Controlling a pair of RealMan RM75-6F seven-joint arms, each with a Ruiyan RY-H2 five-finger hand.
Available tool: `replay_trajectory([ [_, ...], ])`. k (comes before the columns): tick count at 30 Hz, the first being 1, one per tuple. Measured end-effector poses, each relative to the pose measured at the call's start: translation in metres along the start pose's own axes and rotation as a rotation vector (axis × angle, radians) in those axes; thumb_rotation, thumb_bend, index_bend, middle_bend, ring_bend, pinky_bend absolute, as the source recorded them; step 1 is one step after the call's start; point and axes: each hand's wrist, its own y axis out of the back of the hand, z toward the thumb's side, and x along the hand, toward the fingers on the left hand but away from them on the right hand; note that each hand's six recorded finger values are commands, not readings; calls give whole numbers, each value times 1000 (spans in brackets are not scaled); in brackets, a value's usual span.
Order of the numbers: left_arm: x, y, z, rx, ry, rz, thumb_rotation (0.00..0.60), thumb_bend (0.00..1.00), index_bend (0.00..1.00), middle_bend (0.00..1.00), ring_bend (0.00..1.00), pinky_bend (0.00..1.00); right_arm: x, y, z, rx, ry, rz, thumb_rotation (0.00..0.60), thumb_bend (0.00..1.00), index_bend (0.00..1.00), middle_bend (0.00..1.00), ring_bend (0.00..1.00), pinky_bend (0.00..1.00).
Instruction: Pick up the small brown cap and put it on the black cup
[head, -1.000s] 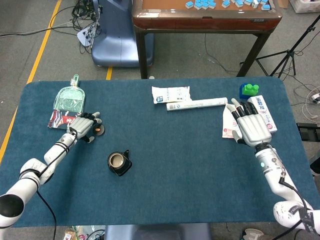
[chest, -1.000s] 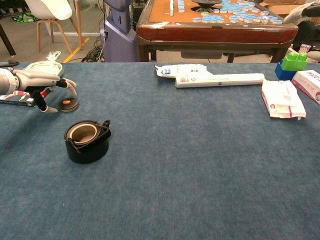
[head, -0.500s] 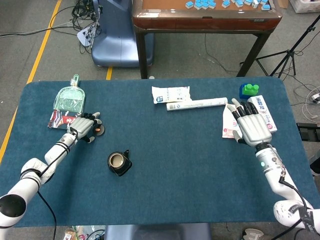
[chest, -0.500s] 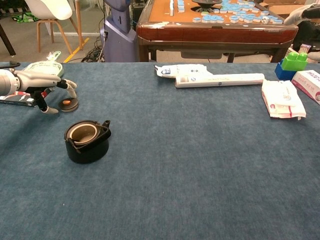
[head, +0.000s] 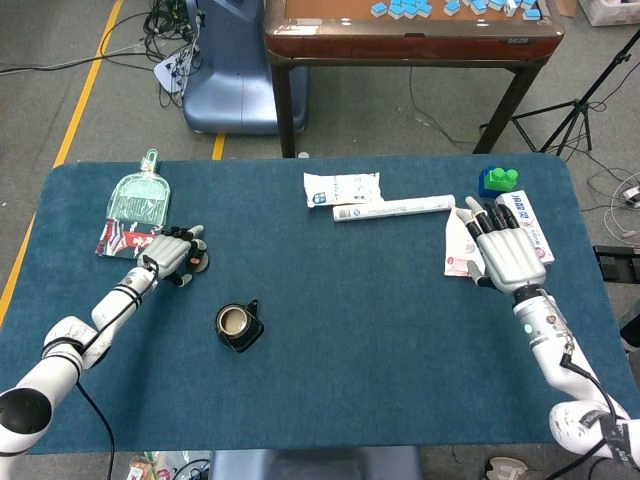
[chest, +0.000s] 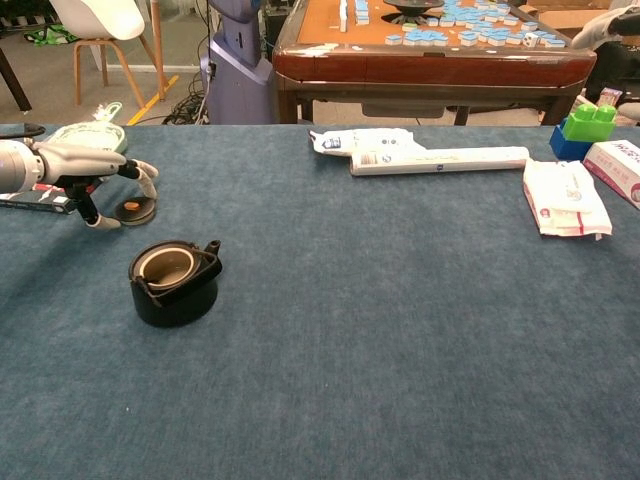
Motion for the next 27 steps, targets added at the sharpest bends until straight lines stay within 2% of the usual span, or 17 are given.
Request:
replay_trajectory([
  [19,2,-1,8,10,-4,-8,600,325,232,0,0,0,1,0,-6,-6,0,-5,600,426,11,0,0,0],
  [27,3,-1,8,10,4,-12,600,324,275,0,0,0,2,-1,-9,-5,-2,-6,600,426,11,0,0,0],
])
